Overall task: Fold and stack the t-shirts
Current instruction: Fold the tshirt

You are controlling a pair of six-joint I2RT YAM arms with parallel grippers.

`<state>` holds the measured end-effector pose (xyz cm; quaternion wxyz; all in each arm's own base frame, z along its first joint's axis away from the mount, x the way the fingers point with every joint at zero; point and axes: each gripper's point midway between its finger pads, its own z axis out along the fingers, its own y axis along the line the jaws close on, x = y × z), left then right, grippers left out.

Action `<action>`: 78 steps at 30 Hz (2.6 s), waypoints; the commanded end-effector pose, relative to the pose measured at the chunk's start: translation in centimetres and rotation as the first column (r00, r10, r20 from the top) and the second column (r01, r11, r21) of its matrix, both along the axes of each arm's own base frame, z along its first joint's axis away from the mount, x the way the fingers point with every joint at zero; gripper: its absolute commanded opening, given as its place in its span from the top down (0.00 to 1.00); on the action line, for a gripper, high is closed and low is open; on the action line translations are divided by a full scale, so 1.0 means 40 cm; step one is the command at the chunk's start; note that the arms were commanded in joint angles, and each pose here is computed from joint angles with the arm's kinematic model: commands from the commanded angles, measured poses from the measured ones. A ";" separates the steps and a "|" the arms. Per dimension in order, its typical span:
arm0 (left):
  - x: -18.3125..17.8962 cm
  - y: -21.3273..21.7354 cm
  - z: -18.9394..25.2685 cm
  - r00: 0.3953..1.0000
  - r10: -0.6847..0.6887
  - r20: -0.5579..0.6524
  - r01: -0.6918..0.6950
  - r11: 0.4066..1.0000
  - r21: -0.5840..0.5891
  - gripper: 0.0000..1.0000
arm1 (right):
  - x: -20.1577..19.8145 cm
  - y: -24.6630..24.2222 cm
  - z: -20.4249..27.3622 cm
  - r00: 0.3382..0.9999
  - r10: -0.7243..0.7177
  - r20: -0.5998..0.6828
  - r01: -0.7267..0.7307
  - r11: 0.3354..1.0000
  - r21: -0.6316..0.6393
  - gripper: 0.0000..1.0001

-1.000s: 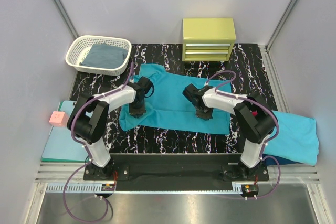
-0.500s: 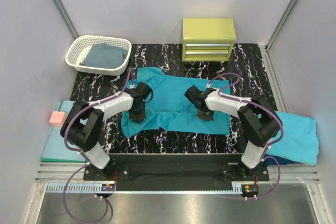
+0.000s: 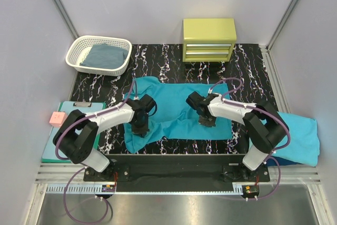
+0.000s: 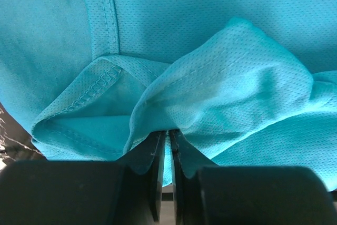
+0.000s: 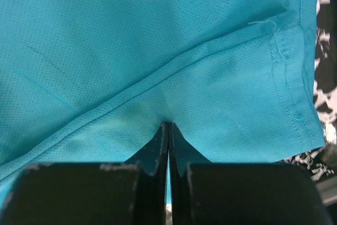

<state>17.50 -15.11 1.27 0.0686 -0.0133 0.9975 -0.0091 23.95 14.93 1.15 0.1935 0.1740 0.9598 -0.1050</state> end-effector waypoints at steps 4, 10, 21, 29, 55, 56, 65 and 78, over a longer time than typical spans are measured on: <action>-0.076 0.033 -0.028 0.993 0.019 -0.118 -0.011 0.998 0.066 0.86 | -0.142 -0.025 -0.017 0.988 -0.032 -0.151 0.032 0.999 0.000 0.99; -0.051 0.042 -0.004 0.996 0.005 -0.085 0.004 0.995 0.100 0.82 | -0.156 -0.060 0.001 0.986 -0.057 -0.157 0.048 0.997 -0.060 0.99; 0.109 0.003 0.197 0.971 -0.025 0.240 0.017 0.999 0.036 0.52 | 0.020 0.052 0.181 0.989 0.085 0.125 -0.096 0.992 0.085 0.75; 0.360 0.009 0.377 0.892 0.046 0.450 -0.022 0.998 -0.059 0.31 | 0.262 0.020 0.370 0.949 0.057 0.309 -0.116 0.978 0.176 0.56; 0.648 0.072 0.217 0.923 0.179 0.341 -0.148 0.982 -0.114 0.43 | 0.516 -0.272 0.136 0.971 -0.183 0.156 0.171 0.981 0.088 0.43; 0.648 0.075 0.214 0.923 0.180 0.341 -0.151 0.982 -0.112 0.43 | 0.517 -0.276 0.129 0.970 -0.187 0.152 0.176 0.981 0.086 0.42; 0.650 0.070 0.228 0.919 0.179 0.351 -0.143 0.982 -0.125 0.44 | 0.503 -0.294 0.073 0.966 -0.233 0.110 0.226 0.972 0.071 0.41; 0.647 0.068 0.214 0.924 0.180 0.338 -0.145 0.981 -0.127 0.46 | 0.469 -0.314 0.009 0.968 -0.244 0.061 0.243 0.970 0.022 0.43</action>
